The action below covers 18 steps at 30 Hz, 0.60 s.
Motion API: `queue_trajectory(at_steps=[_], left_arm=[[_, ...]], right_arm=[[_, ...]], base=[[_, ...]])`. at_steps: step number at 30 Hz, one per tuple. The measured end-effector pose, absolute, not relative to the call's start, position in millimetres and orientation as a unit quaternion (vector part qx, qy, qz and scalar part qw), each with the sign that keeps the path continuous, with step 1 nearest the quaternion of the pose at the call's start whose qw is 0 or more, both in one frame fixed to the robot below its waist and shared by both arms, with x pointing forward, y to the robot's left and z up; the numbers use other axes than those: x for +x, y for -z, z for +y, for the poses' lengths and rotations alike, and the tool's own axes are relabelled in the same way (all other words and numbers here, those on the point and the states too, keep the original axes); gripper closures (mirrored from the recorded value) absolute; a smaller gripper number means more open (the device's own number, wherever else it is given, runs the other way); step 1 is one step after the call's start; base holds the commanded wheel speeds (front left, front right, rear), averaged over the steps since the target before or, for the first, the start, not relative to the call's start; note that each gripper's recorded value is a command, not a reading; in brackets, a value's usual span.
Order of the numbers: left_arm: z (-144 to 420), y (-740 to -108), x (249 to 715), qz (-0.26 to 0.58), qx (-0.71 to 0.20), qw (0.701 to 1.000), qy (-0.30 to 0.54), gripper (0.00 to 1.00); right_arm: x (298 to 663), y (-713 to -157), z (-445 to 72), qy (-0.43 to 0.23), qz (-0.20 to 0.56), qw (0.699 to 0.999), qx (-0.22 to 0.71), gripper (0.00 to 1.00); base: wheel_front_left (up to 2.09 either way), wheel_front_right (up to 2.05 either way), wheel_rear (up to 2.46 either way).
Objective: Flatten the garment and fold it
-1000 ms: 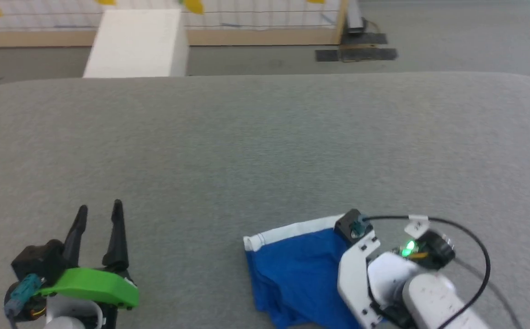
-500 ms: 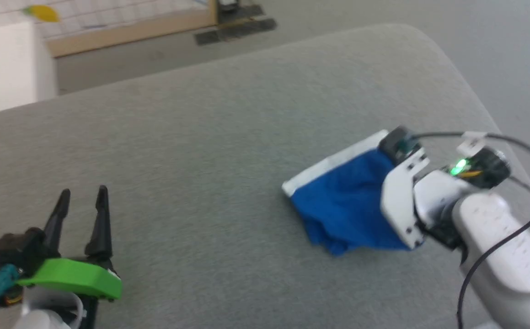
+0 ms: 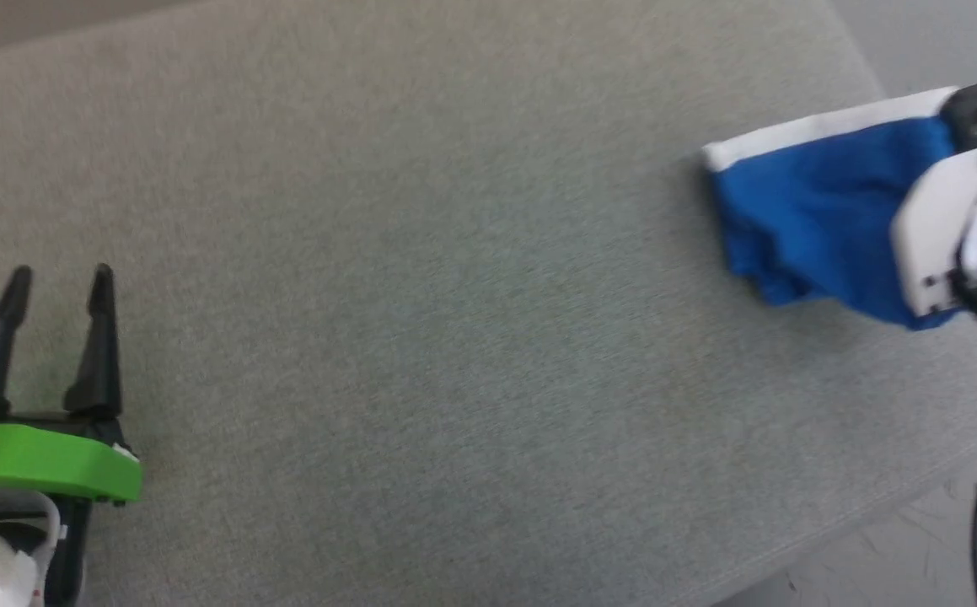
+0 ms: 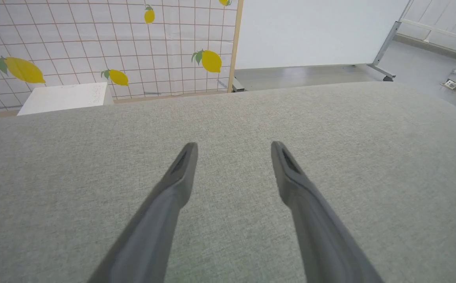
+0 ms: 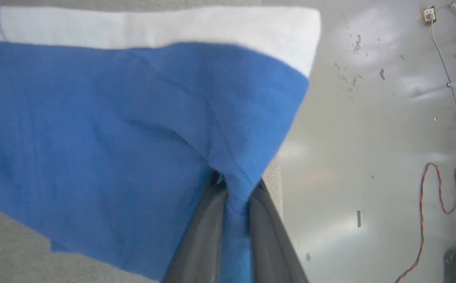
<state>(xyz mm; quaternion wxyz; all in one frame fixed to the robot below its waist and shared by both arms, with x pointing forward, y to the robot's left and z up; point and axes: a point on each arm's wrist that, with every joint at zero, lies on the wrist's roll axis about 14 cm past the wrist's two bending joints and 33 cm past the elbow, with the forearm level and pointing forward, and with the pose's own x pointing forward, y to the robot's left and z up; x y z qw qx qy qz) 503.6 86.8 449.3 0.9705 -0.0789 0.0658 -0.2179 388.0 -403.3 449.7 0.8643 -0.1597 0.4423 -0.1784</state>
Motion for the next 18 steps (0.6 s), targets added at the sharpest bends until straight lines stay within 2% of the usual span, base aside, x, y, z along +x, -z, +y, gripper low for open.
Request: queue_trajectory(at_steps=[4,8,9,10,11,12,18], left_arm=[[102,-426,508,0.090,-0.080,0.973,0.198,0.00],[116,-411,508,0.104,-0.079,0.975,0.181,0.00],[120,-407,507,0.109,-0.079,0.975,0.177,0.00],[123,-403,506,0.114,-0.078,0.975,0.172,0.00],[126,-399,506,0.118,-0.078,0.975,0.168,0.00],[129,-397,505,0.122,-0.077,0.976,0.166,0.00],[142,-390,502,0.127,-0.070,0.978,0.151,0.00]], right_arm=[[394,-443,-428,0.218,0.452,0.849,-0.164,1.00],[406,-437,-438,0.237,0.444,0.848,-0.168,1.00],[410,-435,-439,0.237,0.441,0.848,-0.173,0.96],[414,-434,-439,0.239,0.437,0.849,-0.174,0.65],[416,-431,-439,0.241,0.437,0.849,-0.175,0.07],[417,-429,-441,0.245,0.438,0.848,-0.173,0.00],[423,-423,-446,0.262,0.437,0.842,-0.176,0.00]], base=[[0.00,0.00,0.00],[0.00,0.00,0.00],[0.00,0.00,0.00],[0.00,0.00,0.00],[0.00,0.00,0.00],[0.00,0.00,0.00],[0.00,0.00,0.00]])
